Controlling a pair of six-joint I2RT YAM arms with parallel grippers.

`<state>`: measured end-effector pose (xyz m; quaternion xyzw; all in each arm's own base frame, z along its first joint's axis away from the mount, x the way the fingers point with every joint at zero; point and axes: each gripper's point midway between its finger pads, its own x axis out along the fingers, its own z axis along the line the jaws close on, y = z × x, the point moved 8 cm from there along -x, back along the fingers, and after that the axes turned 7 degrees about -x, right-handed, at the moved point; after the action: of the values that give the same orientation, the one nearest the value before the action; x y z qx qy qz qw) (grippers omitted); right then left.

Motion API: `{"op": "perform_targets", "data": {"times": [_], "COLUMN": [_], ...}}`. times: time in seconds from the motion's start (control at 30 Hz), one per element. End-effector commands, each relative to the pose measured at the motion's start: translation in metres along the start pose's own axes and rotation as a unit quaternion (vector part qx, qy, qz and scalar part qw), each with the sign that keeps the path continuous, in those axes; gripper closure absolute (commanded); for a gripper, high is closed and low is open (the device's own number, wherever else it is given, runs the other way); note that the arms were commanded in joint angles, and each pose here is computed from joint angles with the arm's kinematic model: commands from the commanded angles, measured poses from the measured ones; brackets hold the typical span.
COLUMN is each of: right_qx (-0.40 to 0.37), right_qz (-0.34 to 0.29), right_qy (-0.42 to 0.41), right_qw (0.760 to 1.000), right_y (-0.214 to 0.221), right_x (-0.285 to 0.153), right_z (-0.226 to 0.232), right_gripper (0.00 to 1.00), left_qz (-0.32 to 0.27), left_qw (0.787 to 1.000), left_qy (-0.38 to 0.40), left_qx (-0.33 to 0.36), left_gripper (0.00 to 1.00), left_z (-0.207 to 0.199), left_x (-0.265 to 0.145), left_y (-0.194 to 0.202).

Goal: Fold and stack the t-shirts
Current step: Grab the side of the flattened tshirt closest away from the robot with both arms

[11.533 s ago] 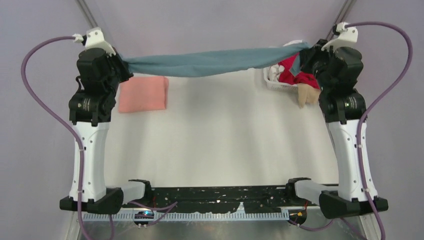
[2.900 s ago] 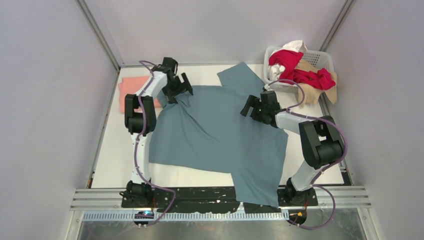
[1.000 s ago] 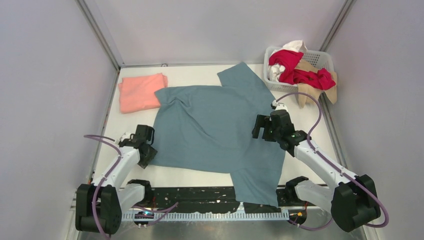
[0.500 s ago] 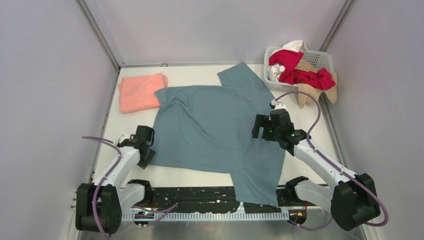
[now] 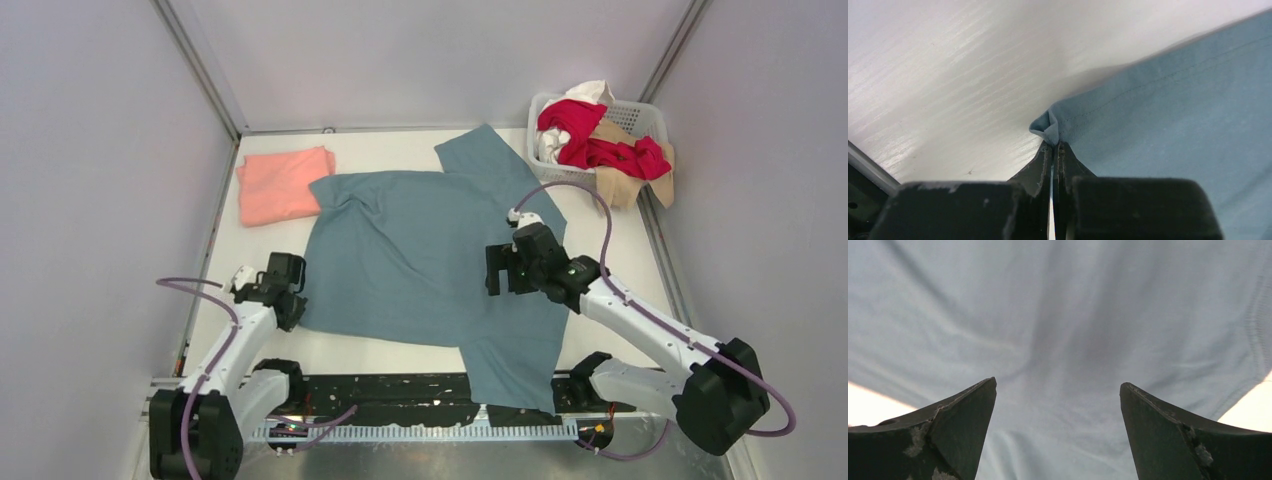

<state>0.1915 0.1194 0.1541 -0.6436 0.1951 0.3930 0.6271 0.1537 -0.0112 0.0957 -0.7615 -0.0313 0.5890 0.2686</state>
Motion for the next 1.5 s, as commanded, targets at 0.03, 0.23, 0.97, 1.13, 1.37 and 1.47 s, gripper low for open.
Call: {"op": "perform_targets", "data": {"times": [0.03,0.23,0.97,1.13,1.37,1.47], "right_qx": [-0.099,-0.192,-0.240,-0.260,-0.292,-0.305], "right_qz": [0.089,0.187,0.327,0.289,0.188,0.206], "right_qy": [-0.035,-0.149,-0.148,-0.126,-0.148,-0.182], "right_qw": [0.990,0.952,0.902,0.913,0.926,0.912], "right_y": [0.023,0.084,0.175,0.174,0.123,0.114], "right_x": [-0.031,-0.060,-0.045,-0.045,-0.077,-0.097], "right_z": [0.028,0.065,0.081,0.085,0.091,0.095], "right_gripper": [0.02,0.16,0.48,0.83,0.94,0.94], "left_qz": [-0.046,-0.040,-0.017,-0.017,-0.017,-0.027], "left_qw": [0.999,0.999,0.999,0.998,0.997,0.997], "left_qy": [0.018,0.035,0.050,0.065,0.072,0.070], "left_qx": [-0.012,-0.005,0.010,-0.003,-0.020,-0.036], "left_gripper": [1.00,1.00,1.00,1.00,1.00,1.00], "left_z": [0.009,0.007,0.007,0.013,0.035,0.049], "left_x": [-0.004,-0.007,-0.002,-0.007,-0.025,-0.034], "left_y": [-0.009,-0.008,-0.001,0.001,0.001,0.000]}}
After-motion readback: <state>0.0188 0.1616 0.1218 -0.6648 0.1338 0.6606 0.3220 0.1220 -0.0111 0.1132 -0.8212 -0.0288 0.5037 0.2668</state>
